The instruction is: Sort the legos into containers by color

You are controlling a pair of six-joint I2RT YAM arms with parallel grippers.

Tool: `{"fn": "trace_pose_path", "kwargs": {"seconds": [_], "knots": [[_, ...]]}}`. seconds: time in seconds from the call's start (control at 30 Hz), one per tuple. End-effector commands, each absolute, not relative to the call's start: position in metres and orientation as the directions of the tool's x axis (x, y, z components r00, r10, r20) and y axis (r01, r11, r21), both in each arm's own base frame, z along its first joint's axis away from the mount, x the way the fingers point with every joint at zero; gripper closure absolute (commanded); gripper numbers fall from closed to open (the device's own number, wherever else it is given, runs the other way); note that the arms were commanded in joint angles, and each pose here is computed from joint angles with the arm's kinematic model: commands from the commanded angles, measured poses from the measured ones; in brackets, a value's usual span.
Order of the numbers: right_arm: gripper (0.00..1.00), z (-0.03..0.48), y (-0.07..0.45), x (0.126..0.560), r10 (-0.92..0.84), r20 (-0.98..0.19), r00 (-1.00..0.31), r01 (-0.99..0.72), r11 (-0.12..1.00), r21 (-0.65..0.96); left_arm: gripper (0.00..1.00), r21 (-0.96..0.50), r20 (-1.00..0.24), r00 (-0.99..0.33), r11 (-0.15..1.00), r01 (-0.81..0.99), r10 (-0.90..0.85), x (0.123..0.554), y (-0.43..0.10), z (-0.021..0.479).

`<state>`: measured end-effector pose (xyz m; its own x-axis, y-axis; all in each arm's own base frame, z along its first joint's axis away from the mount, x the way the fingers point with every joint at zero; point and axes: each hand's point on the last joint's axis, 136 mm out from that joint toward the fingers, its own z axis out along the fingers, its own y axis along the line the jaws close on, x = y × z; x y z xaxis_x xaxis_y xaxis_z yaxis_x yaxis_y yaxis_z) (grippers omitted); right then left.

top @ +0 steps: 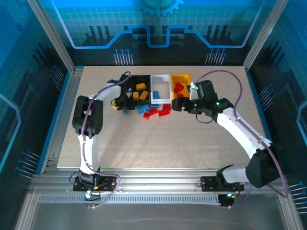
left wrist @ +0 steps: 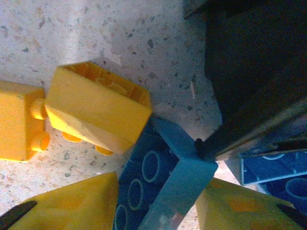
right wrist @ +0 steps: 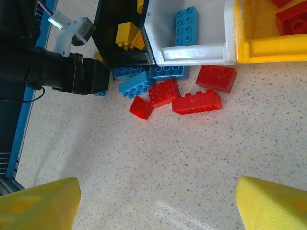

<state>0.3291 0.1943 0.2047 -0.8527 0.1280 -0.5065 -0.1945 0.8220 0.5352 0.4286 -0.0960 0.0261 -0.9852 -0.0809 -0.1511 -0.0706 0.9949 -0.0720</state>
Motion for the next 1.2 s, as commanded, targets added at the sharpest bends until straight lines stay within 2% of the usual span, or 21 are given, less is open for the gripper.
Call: {"fn": "trace_pose_path", "kwargs": {"seconds": [0.0,0.17,0.37,0.57,0.77,0.93,1.03,1.17], "knots": [[0.15,0.209,0.202,0.332,0.120,-0.502,-0.857,-0.200,0.819,0.537,0.60,-0.044,-0.082,-0.993,0.996,-0.076,-0.080,0.414,-0.081,0.008],[0.15,0.207,0.206,0.334,0.113,-0.496,-0.861,-0.205,0.816,0.541,0.68,-0.046,-0.079,-0.993,0.996,-0.079,-0.082,0.405,-0.079,0.011],[0.15,0.206,0.212,0.338,0.107,-0.492,-0.864,-0.216,0.804,0.555,0.73,-0.063,-0.067,-0.992,0.992,-0.106,-0.110,0.388,-0.079,0.018],[0.15,0.203,0.216,0.340,0.098,-0.488,-0.867,-0.227,0.796,0.562,0.74,-0.117,-0.078,-0.985,0.982,-0.147,-0.157,0.373,-0.084,0.040],[0.15,0.198,0.212,0.336,0.090,-0.490,-0.867,-0.233,0.796,0.558,0.72,-0.213,-0.130,-0.963,0.955,-0.205,-0.236,0.372,-0.094,0.086],[0.15,0.199,0.196,0.333,0.122,-0.496,-0.860,-0.213,0.797,0.566,0.71,-0.355,-0.179,-0.942,0.911,-0.209,-0.285,0.395,-0.121,0.129],[0.14,0.200,0.179,0.329,0.154,-0.496,-0.854,-0.189,0.799,0.572,0.70,-0.448,-0.214,-0.936,0.880,-0.160,-0.279,0.422,-0.157,0.154],[0.14,0.202,0.160,0.323,0.191,-0.498,-0.846,-0.161,0.799,0.579,0.70,-0.531,-0.213,-0.936,0.837,-0.129,-0.280,0.458,-0.198,0.164]]}}
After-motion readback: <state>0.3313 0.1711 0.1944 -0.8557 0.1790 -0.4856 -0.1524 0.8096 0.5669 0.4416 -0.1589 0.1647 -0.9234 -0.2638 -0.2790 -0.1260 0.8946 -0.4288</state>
